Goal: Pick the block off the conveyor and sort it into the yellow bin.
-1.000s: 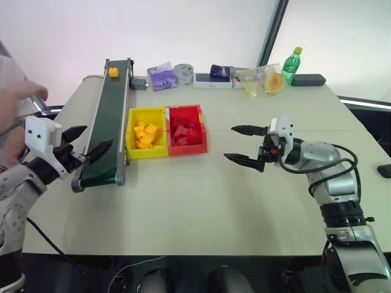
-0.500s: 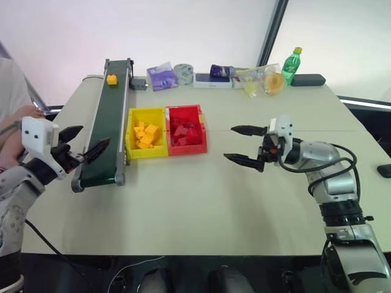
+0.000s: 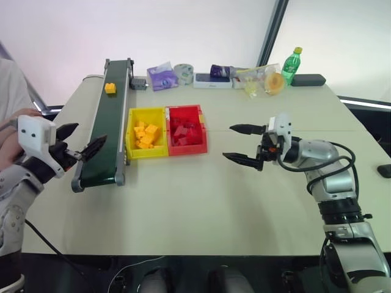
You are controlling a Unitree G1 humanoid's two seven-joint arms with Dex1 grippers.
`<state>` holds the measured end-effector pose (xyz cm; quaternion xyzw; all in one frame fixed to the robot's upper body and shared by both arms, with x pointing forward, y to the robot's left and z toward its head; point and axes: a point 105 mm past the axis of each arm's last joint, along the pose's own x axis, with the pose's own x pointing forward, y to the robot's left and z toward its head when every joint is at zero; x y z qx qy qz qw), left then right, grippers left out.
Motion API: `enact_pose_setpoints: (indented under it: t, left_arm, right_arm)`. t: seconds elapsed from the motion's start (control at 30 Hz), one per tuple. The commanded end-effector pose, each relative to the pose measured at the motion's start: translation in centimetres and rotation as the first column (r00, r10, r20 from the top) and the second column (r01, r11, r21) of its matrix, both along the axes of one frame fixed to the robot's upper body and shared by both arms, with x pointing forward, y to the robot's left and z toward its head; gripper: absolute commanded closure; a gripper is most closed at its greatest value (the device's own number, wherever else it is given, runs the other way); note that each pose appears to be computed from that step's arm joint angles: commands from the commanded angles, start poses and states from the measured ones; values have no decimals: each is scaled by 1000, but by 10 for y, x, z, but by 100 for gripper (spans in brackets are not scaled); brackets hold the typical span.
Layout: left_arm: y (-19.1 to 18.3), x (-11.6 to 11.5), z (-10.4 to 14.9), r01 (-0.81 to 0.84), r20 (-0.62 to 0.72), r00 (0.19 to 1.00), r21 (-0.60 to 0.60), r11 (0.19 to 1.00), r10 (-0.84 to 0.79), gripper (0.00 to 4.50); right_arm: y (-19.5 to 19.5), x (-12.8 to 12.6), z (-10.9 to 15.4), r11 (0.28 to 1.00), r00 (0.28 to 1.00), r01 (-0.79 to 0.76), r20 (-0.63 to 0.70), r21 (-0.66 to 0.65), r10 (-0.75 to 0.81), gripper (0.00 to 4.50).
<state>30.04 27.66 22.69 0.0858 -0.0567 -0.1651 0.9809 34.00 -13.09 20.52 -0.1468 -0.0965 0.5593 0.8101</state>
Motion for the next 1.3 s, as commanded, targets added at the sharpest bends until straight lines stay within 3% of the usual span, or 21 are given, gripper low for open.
enact_pose_setpoints:
  t: [0.03, 0.97, 1.1, 1.17, 1.3]
  left_arm:
    - [0, -2, 14, 0, 62, 998, 12, 1000, 0, 3]
    - [-4, -1, 11, 16, 46, 999, 11, 1000, -16, 3]
    - [6, 9, 1, -130, -37, 991, 49, 990, 131, 3]
    - [9, 18, -2, -245, -64, 967, 36, 969, 247, 3]
    - [8, 27, 3, -329, -71, 943, -43, 943, 325, 3]
  right_arm:
    - [0, -2, 13, 1000, 999, -6, 51, 11, 5, 0]
    - [-2, -2, 10, 1000, 999, -1, 48, 9, 0, 0]
    - [-1, -3, 13, 1000, 999, -12, 47, 5, 12, 0]
    - [2, -3, 15, 1000, 998, -27, 52, -1, 27, 0]
    - [12, -4, 18, 998, 997, -57, 52, 12, 57, 0]
